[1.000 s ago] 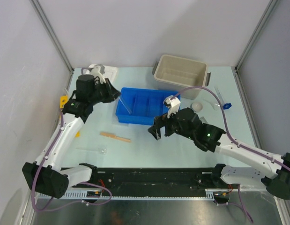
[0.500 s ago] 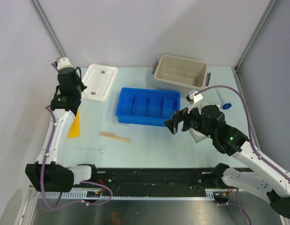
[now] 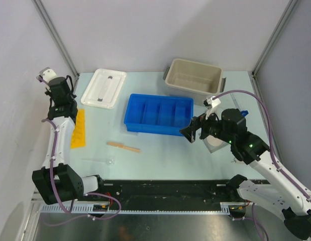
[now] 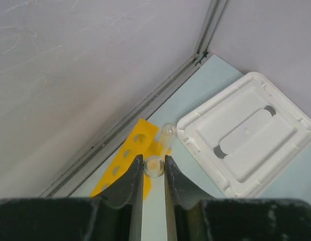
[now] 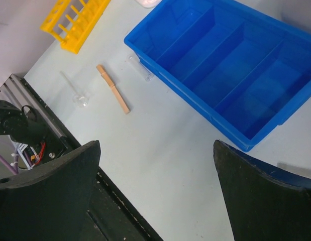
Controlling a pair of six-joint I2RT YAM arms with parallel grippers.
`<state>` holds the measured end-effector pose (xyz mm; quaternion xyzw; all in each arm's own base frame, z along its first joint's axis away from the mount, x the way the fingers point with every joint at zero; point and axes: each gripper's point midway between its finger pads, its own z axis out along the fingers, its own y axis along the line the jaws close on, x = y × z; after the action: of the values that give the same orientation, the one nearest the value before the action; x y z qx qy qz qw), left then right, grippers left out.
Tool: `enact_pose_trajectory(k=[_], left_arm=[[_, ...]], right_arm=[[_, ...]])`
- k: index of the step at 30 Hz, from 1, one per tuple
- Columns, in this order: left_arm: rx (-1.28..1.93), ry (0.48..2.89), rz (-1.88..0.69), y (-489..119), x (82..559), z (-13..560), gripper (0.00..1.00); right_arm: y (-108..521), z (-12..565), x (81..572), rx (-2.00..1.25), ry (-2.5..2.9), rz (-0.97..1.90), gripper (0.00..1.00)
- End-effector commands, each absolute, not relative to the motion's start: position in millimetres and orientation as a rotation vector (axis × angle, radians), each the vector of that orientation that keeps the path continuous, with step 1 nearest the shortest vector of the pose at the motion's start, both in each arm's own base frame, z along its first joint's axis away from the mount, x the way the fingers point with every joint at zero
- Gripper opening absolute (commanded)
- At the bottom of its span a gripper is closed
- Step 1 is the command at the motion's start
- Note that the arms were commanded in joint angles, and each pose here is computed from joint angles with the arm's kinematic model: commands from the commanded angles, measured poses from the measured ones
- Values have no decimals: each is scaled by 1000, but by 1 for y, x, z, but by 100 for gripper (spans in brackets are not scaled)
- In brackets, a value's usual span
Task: Organize the chemistry lab equipment
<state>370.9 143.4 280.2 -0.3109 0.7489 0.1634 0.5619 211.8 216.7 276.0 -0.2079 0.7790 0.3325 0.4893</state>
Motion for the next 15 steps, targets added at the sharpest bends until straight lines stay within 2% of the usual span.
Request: enact_pose_trajectory(k=[1, 15], left_arm=[[-793, 1695, 410, 161, 378, 279, 6], [-802, 1765, 453, 174, 389, 242, 6]], right_arm=[[224, 286, 210, -550, 1842, 859, 100], [219, 286, 217, -535, 1841, 841, 99]])
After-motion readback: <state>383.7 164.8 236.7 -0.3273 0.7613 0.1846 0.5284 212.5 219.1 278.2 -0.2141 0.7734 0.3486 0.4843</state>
